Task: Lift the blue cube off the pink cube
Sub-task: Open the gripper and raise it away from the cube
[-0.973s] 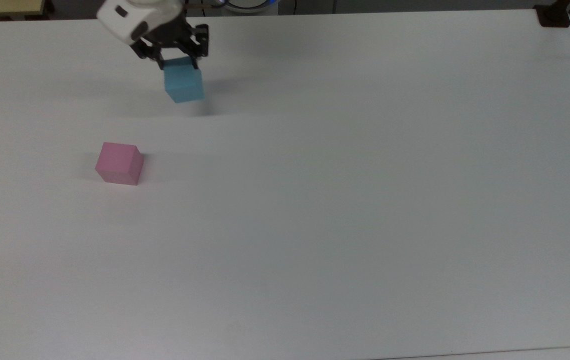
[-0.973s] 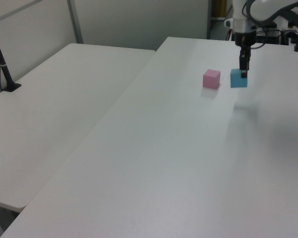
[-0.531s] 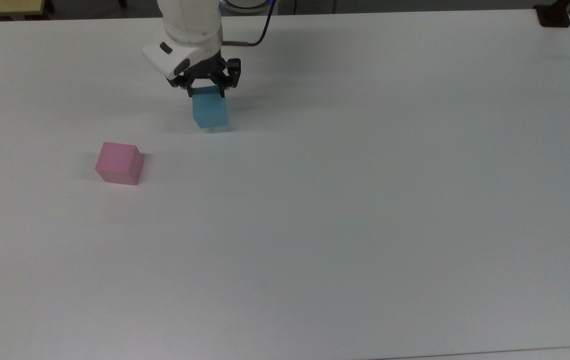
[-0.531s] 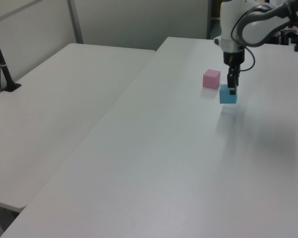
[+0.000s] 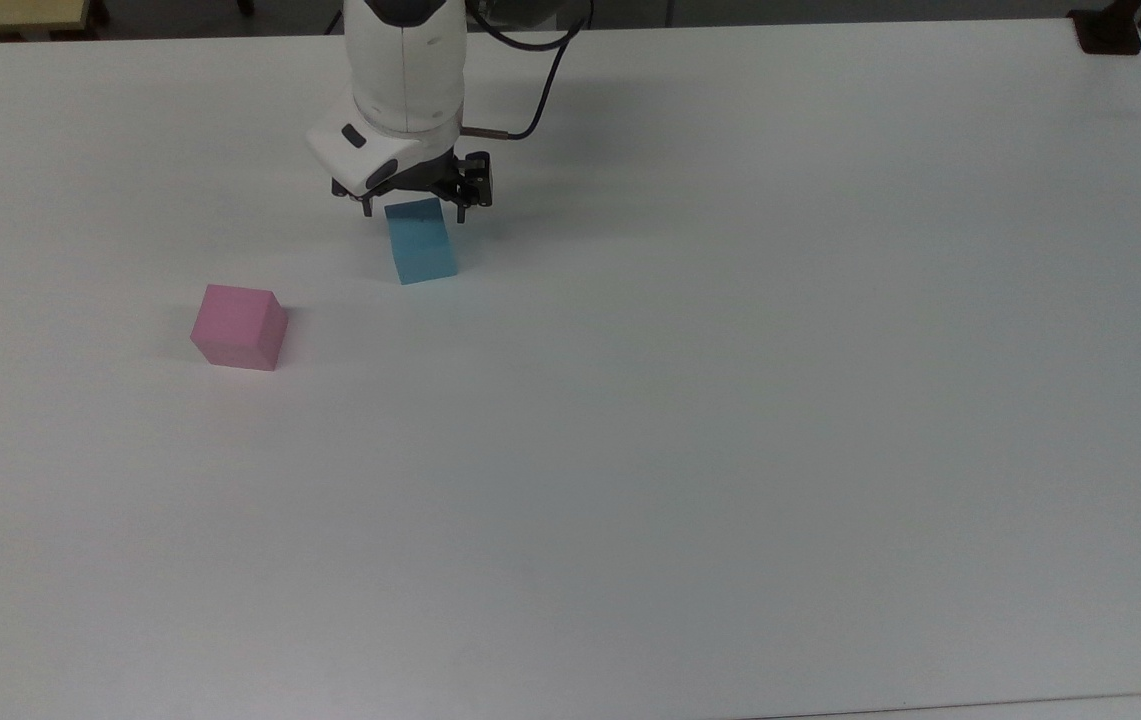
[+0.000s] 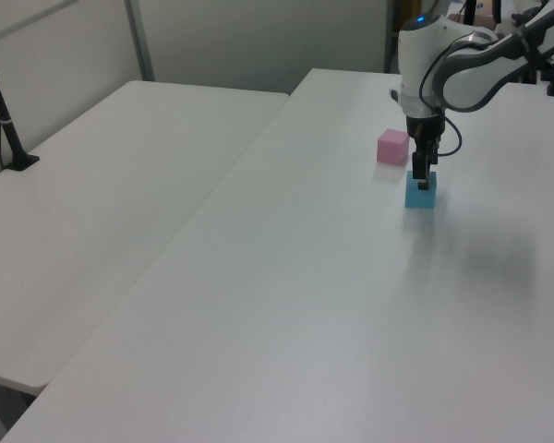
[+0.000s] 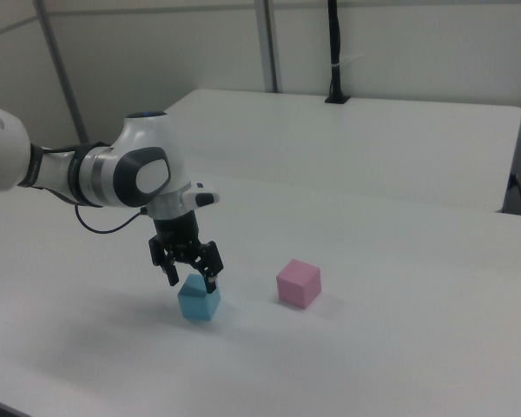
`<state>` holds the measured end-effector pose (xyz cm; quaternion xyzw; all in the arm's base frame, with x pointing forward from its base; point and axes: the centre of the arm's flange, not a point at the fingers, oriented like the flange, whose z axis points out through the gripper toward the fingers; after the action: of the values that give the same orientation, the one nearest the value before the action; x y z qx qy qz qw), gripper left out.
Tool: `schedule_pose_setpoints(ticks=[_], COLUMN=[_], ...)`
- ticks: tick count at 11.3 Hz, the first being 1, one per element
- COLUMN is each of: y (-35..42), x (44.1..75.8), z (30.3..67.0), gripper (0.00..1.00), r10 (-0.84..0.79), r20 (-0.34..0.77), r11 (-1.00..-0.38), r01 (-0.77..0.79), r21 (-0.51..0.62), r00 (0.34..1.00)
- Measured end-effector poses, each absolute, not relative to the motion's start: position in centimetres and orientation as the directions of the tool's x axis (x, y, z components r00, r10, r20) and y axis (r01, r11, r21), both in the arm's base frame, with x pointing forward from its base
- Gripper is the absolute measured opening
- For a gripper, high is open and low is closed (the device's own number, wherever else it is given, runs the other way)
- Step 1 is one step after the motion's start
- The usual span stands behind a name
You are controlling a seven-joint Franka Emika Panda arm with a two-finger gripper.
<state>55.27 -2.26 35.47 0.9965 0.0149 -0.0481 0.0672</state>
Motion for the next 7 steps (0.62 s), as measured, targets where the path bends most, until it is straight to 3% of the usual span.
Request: schedule_pose_setpoints(ticks=[3,7], y=[-3.7,-7.3], x=[55.6,53.9], z=[38.2,52.3], gripper=[1.00,1.00], r10=[-0.008,-0.123], r20=[-0.079,-0.125], r11=[-0.991,-0.986], r01=[0.003,-0.107], r21=[0.137,0.130], r00=[0.997,0.985])
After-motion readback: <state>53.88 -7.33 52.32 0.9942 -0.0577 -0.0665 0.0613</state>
